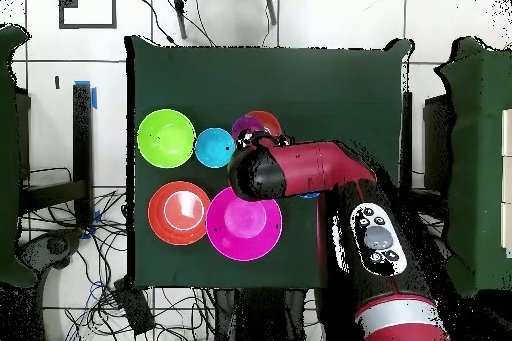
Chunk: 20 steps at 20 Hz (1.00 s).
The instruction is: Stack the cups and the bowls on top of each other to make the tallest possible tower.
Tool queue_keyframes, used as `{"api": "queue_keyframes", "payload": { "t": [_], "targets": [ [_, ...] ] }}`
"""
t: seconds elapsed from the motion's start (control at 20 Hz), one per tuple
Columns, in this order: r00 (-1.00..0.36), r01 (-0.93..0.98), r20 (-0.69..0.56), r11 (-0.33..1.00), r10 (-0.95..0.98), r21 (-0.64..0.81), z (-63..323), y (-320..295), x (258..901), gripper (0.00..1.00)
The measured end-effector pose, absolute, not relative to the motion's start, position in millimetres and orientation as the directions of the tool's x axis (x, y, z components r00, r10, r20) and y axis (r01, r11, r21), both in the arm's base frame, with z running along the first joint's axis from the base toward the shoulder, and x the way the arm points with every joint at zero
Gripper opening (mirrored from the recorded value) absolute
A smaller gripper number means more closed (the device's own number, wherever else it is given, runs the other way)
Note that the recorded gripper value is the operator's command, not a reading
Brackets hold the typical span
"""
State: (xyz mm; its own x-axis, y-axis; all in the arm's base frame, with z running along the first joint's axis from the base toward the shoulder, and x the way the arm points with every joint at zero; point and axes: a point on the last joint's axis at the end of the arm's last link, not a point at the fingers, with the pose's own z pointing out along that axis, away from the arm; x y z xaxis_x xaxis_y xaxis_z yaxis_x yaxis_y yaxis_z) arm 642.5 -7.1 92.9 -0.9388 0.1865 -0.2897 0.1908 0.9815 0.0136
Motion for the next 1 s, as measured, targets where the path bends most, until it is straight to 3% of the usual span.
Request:
{"api": "queue_keyframes", "payload": {
  "t": [0.4, 1.0],
  "targets": [
    [-0.932, 0.201, -0.306, 0.980, 0.194, 0.010, 104.2, -15.7, 643.6, 0.00],
    [-0.897, 0.255, -0.375, 0.967, 0.235, -0.004, 164.2, -52.3, 651.9, 0.00]
  ]
}}
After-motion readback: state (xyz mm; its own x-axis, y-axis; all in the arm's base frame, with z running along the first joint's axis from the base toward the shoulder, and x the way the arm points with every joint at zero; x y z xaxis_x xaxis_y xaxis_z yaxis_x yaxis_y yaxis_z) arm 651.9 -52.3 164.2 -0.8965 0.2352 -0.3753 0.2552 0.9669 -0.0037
